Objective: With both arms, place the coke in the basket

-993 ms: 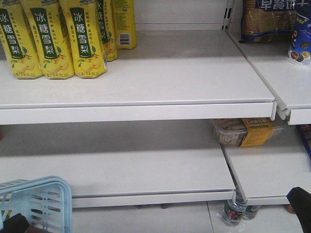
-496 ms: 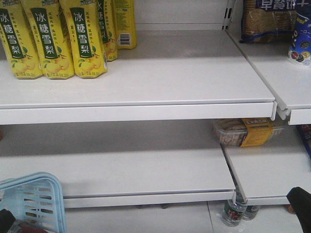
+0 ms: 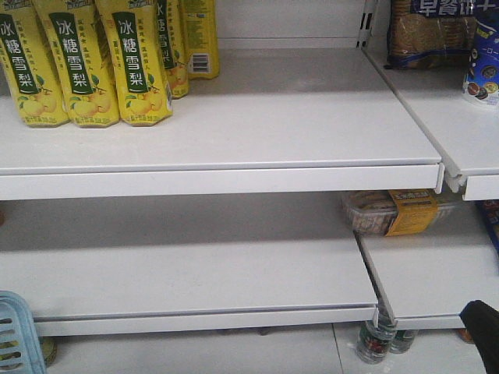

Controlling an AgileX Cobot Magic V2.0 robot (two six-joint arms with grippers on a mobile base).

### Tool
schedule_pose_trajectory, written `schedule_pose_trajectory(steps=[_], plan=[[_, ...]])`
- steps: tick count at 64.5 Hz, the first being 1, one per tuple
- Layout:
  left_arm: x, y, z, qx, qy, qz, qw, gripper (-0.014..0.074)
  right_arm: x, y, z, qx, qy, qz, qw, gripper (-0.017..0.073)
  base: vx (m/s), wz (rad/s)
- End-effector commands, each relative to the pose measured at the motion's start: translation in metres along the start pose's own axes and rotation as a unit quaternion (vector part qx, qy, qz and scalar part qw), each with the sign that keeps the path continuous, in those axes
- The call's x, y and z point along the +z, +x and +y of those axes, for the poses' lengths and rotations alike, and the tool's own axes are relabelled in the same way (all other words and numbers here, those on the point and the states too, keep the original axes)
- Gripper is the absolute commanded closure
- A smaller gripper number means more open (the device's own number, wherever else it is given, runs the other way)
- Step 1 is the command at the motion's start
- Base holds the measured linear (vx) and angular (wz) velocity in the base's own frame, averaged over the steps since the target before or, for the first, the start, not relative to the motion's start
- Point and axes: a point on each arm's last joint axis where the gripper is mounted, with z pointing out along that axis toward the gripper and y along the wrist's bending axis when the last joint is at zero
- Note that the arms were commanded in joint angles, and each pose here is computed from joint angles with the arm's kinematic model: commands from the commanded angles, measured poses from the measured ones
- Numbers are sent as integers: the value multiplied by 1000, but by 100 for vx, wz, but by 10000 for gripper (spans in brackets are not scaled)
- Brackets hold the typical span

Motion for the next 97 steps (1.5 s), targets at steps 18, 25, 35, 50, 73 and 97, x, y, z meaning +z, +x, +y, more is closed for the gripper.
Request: schedule_pose_trajectory(steps=[18,25,35,50,73,97], plan=[[-3,-14,1,57,-30,-95,993,601,0,-9,0,-11,9,-11,1000,564,0,0],[-3,-13,4,57,-51,-91,993,601,0,-9,0,-11,9,-11,1000,564,0,0],[-3,-14,6,60,-74,-94,991,601,0,-9,0,-11,9,-11,1000,564,0,0],[-4,-16,7,116,-87,-102,984,601,0,-9,0,-11,9,-11,1000,564,0,0],[-4,-18,6,134,-85,-112,981,601,0,-9,0,-11,9,-11,1000,564,0,0],[-5,-20,6,158,-94,-121,976,601,0,-9,0,-11,9,-11,1000,564,0,0]])
